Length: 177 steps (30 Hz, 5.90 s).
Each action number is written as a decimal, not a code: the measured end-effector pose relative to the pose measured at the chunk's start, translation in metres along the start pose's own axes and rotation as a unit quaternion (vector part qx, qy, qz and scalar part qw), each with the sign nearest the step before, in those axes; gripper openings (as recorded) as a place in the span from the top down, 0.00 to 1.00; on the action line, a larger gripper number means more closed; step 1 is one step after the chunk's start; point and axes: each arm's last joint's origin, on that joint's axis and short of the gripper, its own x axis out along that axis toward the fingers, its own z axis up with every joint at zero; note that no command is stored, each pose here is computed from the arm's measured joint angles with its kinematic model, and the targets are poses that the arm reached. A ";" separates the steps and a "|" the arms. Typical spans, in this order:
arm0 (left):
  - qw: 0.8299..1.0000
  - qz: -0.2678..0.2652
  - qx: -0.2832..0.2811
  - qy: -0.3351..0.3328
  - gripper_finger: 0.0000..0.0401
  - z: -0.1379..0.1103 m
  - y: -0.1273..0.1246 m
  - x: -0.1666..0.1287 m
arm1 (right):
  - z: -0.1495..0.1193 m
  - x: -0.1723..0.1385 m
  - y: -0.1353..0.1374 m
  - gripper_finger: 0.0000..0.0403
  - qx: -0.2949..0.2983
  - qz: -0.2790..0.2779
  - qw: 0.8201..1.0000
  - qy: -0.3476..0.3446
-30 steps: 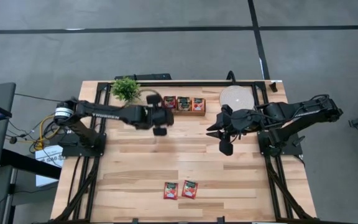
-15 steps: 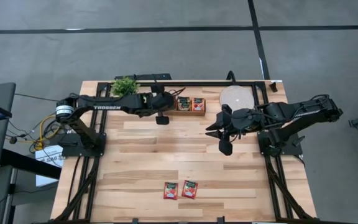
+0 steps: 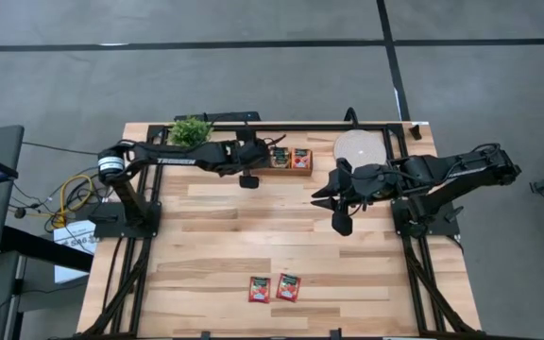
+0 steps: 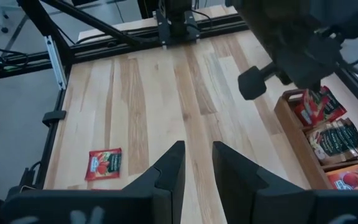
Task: Pick & Place Tea
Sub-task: Put the left red tea bag into the left section of the wooden organizer
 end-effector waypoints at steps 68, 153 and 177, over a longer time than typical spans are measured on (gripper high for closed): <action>0.990 -0.040 0.129 0.037 1.00 -0.002 0.015 0.016 | 0.001 0.000 0.000 0.81 0.001 0.002 1.000 -0.007; 0.987 -0.159 0.031 -0.025 0.86 0.001 0.006 0.027 | 0.003 0.000 0.002 0.81 0.019 0.008 1.000 -0.016; 0.997 -0.061 0.035 0.018 0.86 0.003 0.002 0.043 | 0.003 0.000 0.002 0.81 0.023 0.008 1.000 -0.016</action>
